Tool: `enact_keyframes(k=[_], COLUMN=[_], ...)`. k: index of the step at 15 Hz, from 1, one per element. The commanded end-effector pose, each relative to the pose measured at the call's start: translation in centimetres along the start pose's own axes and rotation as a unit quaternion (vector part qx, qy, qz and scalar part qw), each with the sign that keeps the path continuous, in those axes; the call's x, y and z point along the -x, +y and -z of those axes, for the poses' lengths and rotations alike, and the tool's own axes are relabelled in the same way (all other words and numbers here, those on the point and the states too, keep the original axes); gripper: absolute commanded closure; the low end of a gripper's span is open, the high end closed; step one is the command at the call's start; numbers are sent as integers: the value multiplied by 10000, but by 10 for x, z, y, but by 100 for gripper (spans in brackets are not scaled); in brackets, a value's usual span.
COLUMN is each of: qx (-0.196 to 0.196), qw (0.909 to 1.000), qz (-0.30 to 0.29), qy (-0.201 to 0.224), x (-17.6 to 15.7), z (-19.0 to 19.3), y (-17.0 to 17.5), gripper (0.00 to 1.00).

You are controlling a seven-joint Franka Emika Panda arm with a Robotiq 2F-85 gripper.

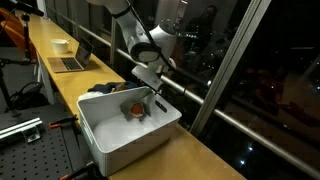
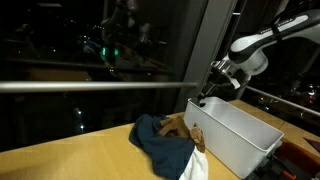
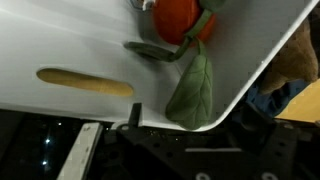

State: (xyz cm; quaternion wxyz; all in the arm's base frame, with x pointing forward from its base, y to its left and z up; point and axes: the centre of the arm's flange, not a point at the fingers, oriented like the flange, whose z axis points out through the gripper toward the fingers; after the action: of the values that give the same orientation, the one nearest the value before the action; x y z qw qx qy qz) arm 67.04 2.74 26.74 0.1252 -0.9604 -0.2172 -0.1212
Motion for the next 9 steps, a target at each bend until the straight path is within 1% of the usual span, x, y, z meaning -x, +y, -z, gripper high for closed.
enact_keyframes(k=[1,5,9], qx=[-346,-443,-574], qw=[9994,9986,9980], qz=[-15,-75,-42], qy=[-91,-277,-268], x=[-6,0,-3], z=[-19,-34,-35], y=[1,3,5], gripper=[0,0,0])
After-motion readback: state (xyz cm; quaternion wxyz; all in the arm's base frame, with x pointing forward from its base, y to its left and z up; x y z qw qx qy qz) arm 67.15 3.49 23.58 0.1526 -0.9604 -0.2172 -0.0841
